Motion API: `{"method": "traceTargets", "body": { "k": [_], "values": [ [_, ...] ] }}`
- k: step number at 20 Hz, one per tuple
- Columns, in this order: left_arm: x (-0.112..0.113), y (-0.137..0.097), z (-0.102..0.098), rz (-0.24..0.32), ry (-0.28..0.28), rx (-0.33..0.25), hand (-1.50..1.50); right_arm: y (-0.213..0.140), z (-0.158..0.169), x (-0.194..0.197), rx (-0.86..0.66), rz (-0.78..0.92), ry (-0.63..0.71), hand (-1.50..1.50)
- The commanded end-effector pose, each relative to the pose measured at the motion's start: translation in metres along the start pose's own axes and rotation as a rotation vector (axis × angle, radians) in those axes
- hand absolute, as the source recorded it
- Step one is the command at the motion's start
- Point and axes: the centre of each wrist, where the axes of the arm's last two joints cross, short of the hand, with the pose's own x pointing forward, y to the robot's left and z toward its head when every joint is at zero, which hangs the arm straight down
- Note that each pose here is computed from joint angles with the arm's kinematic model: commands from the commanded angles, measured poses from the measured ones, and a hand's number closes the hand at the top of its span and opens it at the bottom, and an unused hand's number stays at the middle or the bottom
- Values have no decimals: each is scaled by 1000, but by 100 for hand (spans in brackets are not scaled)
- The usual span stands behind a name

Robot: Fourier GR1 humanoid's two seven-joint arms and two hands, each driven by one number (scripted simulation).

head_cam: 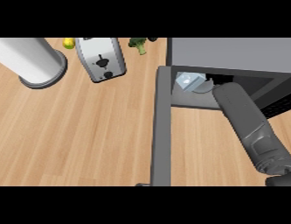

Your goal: Pick up the milk, place it into the microwave and close the microwave

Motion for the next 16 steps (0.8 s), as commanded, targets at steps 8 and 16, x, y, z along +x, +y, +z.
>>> {"method": "traceTargets", "body": {
  "k": [8,16],
  "values": [
    [-8,-8,-15,8,-2,-27,-150,-43,-20,-22,-61,254,-10,150],
    [-7,-1,-23,-40,10,-41,-150,-49,-2,-46,-195,462,139,-150]
  ]
}}
